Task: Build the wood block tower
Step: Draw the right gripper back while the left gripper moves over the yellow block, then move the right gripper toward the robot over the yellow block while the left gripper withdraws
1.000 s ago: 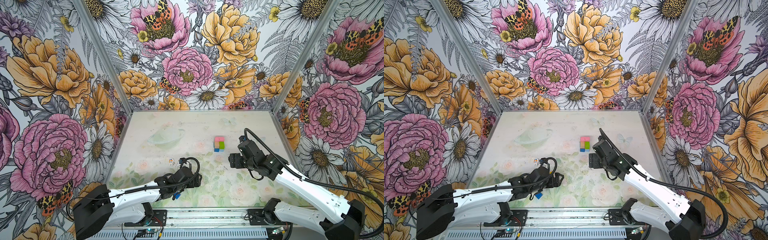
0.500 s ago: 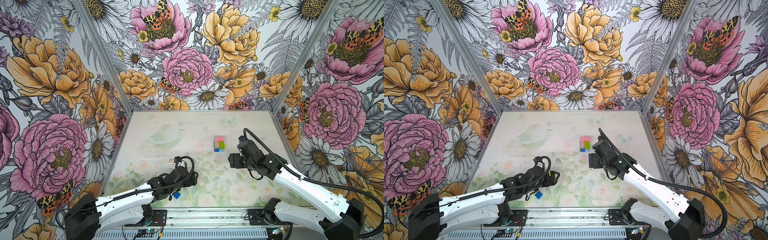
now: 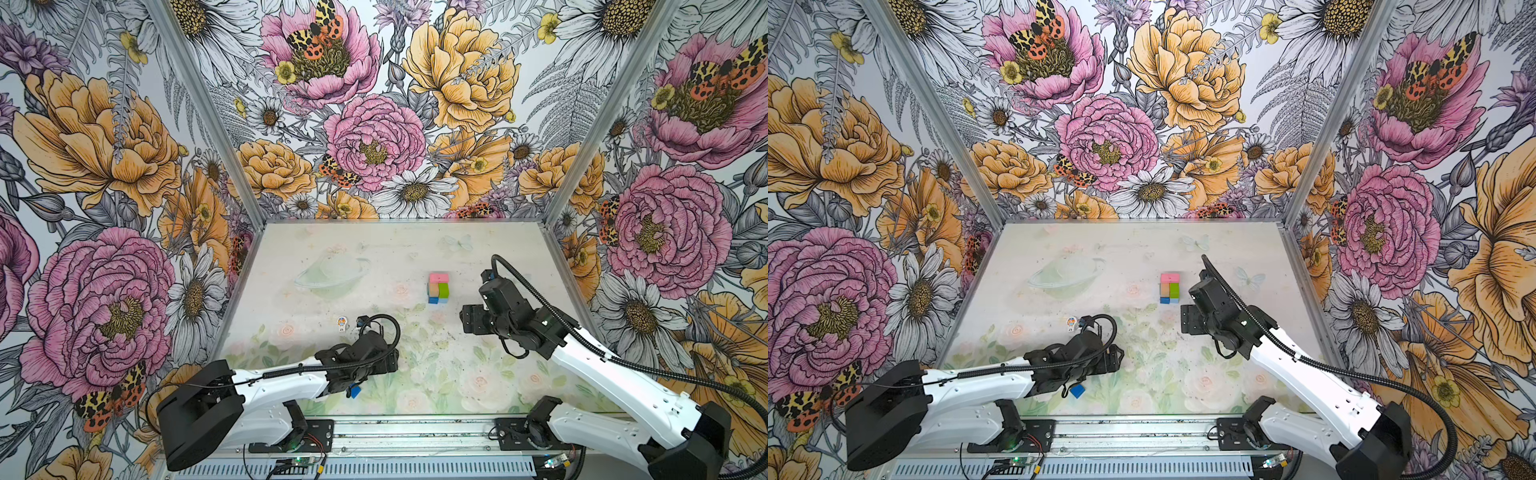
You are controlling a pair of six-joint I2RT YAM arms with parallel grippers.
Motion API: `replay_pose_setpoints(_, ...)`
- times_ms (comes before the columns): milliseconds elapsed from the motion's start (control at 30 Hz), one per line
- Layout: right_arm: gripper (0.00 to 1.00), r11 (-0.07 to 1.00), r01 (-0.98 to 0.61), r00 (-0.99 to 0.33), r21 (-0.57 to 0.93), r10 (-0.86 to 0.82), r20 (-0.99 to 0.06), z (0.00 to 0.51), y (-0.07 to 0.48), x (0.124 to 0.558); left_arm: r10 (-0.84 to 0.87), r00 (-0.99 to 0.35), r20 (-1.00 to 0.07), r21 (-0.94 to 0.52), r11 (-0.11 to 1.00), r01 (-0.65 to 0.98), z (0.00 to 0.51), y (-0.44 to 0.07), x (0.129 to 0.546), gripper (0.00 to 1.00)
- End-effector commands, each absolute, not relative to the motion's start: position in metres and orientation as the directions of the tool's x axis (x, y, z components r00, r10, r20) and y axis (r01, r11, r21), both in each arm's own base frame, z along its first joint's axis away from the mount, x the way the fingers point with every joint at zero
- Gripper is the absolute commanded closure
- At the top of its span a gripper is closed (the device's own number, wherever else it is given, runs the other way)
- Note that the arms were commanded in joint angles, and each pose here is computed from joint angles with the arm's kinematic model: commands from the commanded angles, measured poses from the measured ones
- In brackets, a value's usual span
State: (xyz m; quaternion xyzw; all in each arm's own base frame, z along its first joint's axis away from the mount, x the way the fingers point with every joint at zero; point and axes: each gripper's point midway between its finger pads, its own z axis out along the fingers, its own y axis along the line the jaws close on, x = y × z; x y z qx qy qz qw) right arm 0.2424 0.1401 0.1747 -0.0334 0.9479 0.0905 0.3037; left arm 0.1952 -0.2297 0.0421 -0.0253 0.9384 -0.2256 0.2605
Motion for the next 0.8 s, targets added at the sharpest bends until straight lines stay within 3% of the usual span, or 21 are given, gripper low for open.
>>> replay_pose_setpoints(0,0.16,0.979,-0.126,-0.798,0.159,-0.004,-0.603,0.18,0.139,0.244,-0.148,-0.852,-0.502,-0.485,0.864,0.136,0.059,-0.253,0.207,0.06)
replay_pose_setpoints(500,0.16,0.979,-0.106,-0.795,0.171,0.02,-0.607,0.18,0.122,0.234,-0.03,-0.861,-0.508,-0.537,0.792,0.29,0.076,-0.321,0.213,0.1)
replay_pose_setpoints(767,0.16,0.976,-0.129,-0.821,0.177,-0.005,-0.57,0.17,0.127,0.23,-0.068,-0.815,-0.575,-0.449,0.859,0.245,0.102,-0.273,0.212,0.09)
